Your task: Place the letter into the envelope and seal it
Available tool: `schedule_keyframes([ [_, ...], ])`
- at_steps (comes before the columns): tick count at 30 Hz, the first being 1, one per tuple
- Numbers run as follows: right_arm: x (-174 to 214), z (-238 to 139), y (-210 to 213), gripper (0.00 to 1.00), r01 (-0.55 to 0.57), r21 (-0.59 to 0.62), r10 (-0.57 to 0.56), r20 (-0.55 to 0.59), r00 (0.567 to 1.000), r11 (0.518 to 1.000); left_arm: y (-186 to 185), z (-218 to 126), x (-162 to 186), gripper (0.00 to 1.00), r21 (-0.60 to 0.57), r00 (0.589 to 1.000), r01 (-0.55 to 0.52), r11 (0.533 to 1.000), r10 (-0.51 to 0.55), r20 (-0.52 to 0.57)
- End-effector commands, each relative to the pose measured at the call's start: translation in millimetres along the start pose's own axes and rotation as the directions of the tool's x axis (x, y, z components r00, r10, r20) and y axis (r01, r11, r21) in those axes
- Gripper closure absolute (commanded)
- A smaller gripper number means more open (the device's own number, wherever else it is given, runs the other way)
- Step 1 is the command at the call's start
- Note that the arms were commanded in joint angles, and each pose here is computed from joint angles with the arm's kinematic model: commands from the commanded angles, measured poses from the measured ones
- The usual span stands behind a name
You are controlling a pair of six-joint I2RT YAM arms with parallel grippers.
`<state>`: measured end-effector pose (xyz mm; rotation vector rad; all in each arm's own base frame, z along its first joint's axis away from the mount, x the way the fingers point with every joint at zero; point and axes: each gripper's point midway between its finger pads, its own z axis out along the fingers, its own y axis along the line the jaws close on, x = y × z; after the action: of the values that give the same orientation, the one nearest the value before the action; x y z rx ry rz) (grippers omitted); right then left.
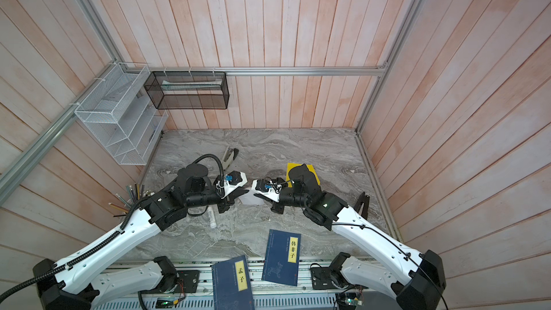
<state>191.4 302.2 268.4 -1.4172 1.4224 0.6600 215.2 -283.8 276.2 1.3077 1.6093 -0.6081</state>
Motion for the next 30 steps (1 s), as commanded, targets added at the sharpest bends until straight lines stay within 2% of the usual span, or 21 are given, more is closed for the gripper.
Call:
schedule_keyframes([
  [1,-17.1,-7.7,4.8,0.75,0.006,-0.015,-0.005,0.059,0.998,1.0,3.6,-6.9,-14.6,1.0,-0.022,0.999,-0.02,1.0,0.021,0.032],
  [4,-19.6,-12.8,4.7,0.68,-0.002,-0.001,0.002,0.102,0.995,1.0,5.7,-13.3,-20.8,1.0,-0.05,0.997,-0.019,0.999,0.023,0.07],
  [7,-18.8,-16.6,4.1,0.66,-0.024,-0.019,0.026,0.136,0.99,1.0,4.0,-19.8,-26.7,1.0,-0.049,0.994,-0.01,0.999,0.016,0.11],
  [12,-18.2,-17.9,2.8,0.68,-0.041,-0.052,0.049,0.169,0.984,0.998,0.5,-25.2,-32.4,1.0,-0.01,0.989,0.014,1.0,-0.012,0.146],
  [20,-32.8,-19.2,0.5,0.72,-0.026,-0.084,0.045,0.234,0.971,0.996,-5.9,-20.7,-29.8,1.0,0.037,0.989,0.028,0.999,-0.033,0.144],
  [24,-43.2,-19.4,-2.0,0.77,-0.028,-0.107,0.056,0.266,0.962,0.994,-8.5,-17.0,-26.1,1.0,0.053,0.989,0.035,0.998,-0.043,0.144],
  [30,-52.5,-23.0,-4.0,0.91,-0.035,-0.142,0.078,0.307,0.949,0.989,-8.0,-14.4,-20.4,1.0,0.045,0.99,0.044,0.998,-0.049,0.135],
])
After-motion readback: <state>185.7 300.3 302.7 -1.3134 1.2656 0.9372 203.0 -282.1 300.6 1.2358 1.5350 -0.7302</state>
